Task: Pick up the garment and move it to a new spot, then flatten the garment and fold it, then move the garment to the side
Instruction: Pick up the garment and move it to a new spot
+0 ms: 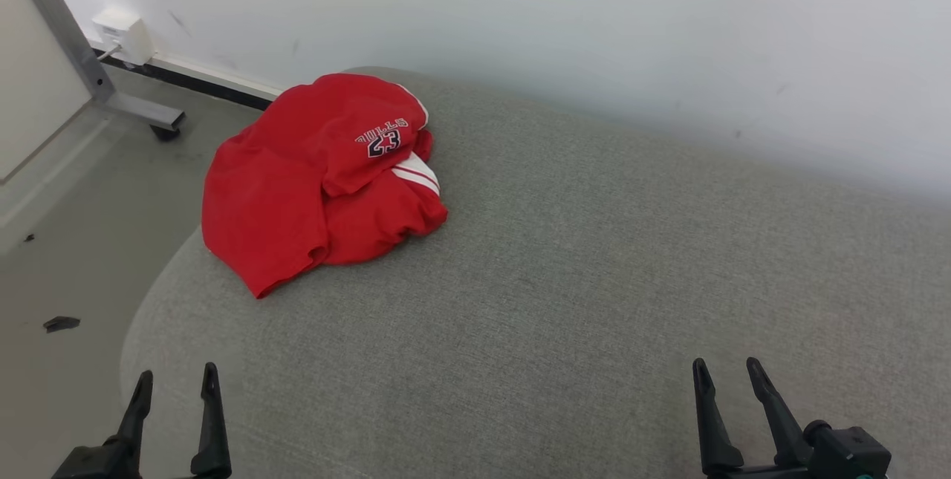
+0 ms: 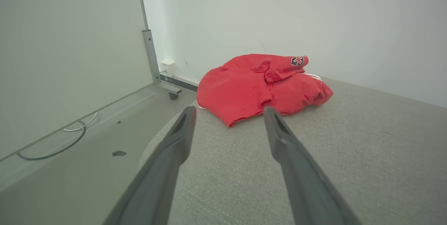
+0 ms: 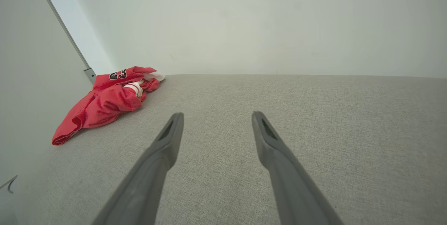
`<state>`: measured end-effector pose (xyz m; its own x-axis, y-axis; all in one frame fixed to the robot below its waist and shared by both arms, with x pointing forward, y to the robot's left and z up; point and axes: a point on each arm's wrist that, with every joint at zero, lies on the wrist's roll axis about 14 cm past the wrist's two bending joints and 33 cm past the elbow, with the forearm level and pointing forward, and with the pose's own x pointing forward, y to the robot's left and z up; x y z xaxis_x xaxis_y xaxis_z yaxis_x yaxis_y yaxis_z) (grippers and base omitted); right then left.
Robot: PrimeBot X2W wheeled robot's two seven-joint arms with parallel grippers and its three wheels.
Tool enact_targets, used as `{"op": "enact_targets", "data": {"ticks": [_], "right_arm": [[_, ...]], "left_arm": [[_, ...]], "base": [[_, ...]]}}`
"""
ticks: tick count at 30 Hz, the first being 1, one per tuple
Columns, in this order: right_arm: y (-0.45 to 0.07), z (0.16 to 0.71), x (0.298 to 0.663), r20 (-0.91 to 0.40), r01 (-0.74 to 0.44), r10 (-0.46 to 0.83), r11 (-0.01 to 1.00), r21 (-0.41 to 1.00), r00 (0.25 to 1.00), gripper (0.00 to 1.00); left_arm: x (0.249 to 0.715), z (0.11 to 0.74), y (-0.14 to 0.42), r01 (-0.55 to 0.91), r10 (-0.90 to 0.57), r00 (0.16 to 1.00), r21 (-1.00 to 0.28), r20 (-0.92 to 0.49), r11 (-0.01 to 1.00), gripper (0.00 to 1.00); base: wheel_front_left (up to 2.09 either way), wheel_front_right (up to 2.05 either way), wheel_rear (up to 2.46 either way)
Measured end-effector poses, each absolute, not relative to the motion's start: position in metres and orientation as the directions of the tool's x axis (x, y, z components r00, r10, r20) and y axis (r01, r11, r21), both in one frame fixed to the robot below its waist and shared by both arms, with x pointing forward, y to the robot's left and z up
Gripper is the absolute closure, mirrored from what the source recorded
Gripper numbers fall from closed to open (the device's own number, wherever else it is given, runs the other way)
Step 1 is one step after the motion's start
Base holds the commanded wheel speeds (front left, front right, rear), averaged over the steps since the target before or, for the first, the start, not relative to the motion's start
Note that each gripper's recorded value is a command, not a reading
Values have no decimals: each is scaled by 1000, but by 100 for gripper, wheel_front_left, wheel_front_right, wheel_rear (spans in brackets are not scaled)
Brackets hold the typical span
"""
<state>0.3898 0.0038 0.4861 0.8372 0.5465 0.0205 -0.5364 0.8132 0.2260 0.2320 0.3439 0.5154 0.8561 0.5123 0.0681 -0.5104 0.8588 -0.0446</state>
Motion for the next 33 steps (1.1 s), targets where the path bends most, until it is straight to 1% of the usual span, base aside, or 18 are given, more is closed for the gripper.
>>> {"op": "enact_targets", "data": {"ticks": [10, 18, 24, 29, 33], "right_arm": [[22, 486, 390, 21, -576, 587, 785, 228, 809, 0], [23, 485, 393, 15, -577, 590, 784, 227, 807, 0], [13, 486, 403, 18, -551, 561, 805, 219, 828, 0], [-3, 485, 416, 13, -512, 520, 836, 196, 854, 0], [-21, 488, 432, 22, -469, 473, 866, 172, 881, 0]], "left_arm": [[211, 510, 358, -573, 576, 816, -57, 57, 817, 0], [214, 506, 361, -577, 579, 814, -51, 44, 815, 0], [242, 525, 367, -540, 542, 835, -52, 91, 840, 0], [290, 565, 373, -477, 479, 858, -55, 185, 877, 0], [333, 604, 381, -429, 422, 868, -30, 264, 903, 0]], "base": [[0, 0, 0], [0, 0, 0], [0, 0, 0], [0, 0, 0], [0, 0, 0]]}}
